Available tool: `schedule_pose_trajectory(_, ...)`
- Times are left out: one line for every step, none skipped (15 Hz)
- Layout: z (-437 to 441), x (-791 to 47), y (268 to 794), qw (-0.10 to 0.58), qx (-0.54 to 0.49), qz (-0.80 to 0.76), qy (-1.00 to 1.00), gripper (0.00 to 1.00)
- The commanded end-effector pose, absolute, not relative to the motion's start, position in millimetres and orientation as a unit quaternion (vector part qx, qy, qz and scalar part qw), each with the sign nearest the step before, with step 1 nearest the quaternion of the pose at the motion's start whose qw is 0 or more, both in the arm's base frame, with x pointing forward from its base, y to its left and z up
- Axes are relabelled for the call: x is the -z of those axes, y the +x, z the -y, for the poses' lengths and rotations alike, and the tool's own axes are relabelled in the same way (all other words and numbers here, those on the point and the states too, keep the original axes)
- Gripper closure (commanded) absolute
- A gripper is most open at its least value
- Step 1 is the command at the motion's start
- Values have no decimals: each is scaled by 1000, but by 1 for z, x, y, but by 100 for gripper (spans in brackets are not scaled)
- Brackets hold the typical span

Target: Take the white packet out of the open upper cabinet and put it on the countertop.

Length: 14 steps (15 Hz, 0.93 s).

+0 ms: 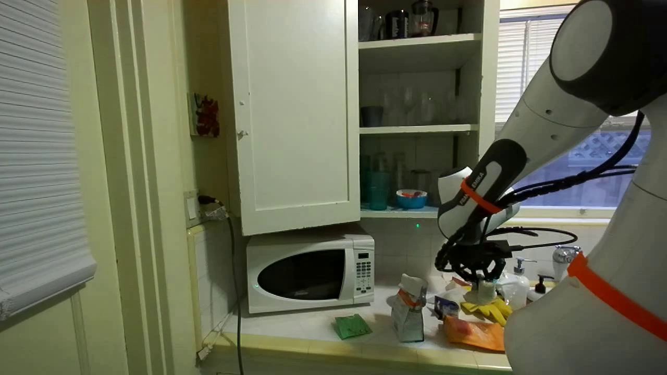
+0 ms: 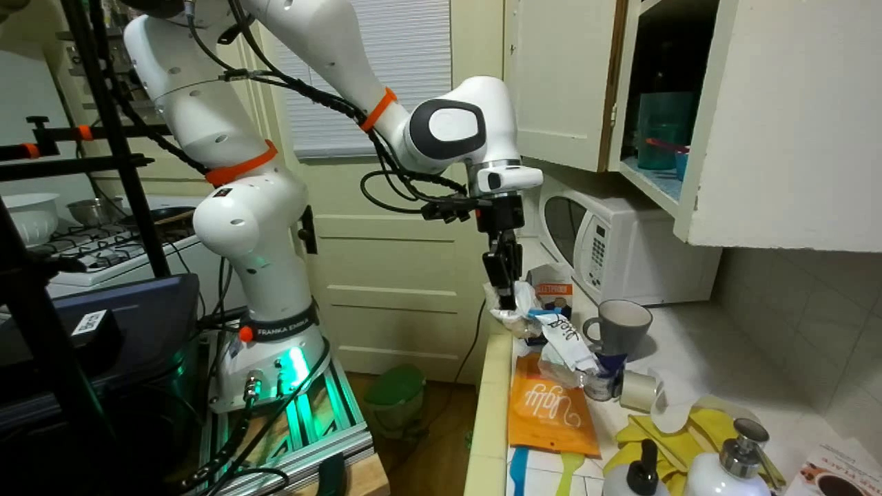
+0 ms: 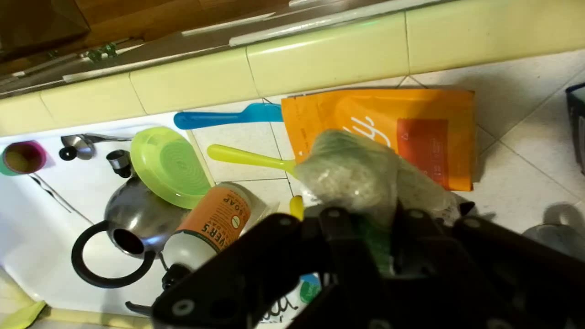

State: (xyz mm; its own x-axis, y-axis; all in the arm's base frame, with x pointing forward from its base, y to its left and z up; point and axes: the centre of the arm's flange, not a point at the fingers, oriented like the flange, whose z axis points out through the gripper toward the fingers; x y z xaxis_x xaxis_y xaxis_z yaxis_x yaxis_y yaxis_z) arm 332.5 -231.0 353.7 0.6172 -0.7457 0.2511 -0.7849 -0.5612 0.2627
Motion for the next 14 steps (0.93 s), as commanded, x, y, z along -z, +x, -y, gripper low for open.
schedule_pose_trajectory(224, -356, 334, 186, -84, 429, 880, 95)
schedule_pose_trajectory(221, -359, 340, 189, -95, 424, 881, 95)
schedule_pose_trajectory(220, -360, 348, 199, -108, 424, 877, 95)
schedule_pose_trajectory(224, -358, 358, 222, -113, 431, 867, 95)
schedule_pose_trajectory(228, -354, 371, 225, -113, 431, 867, 95)
schedule_pose_trajectory(228, -351, 379, 233, -112, 431, 864, 95)
schedule_pose_trajectory(226, -348, 388, 233, -113, 428, 866, 95)
schedule_pose_trajectory(222, -344, 398, 230, -114, 421, 870, 95)
schedule_pose_trajectory(217, -340, 405, 232, -112, 416, 872, 95)
schedule_pose_trajectory(213, -334, 412, 231, -107, 407, 877, 95)
schedule_pose_trajectory(208, -328, 419, 226, -102, 395, 885, 95)
schedule_pose_trajectory(203, -322, 426, 220, -96, 376, 895, 95)
schedule_pose_trajectory(197, -319, 432, 226, -93, 365, 899, 95)
schedule_pose_trajectory(192, -316, 437, 224, -91, 358, 902, 95)
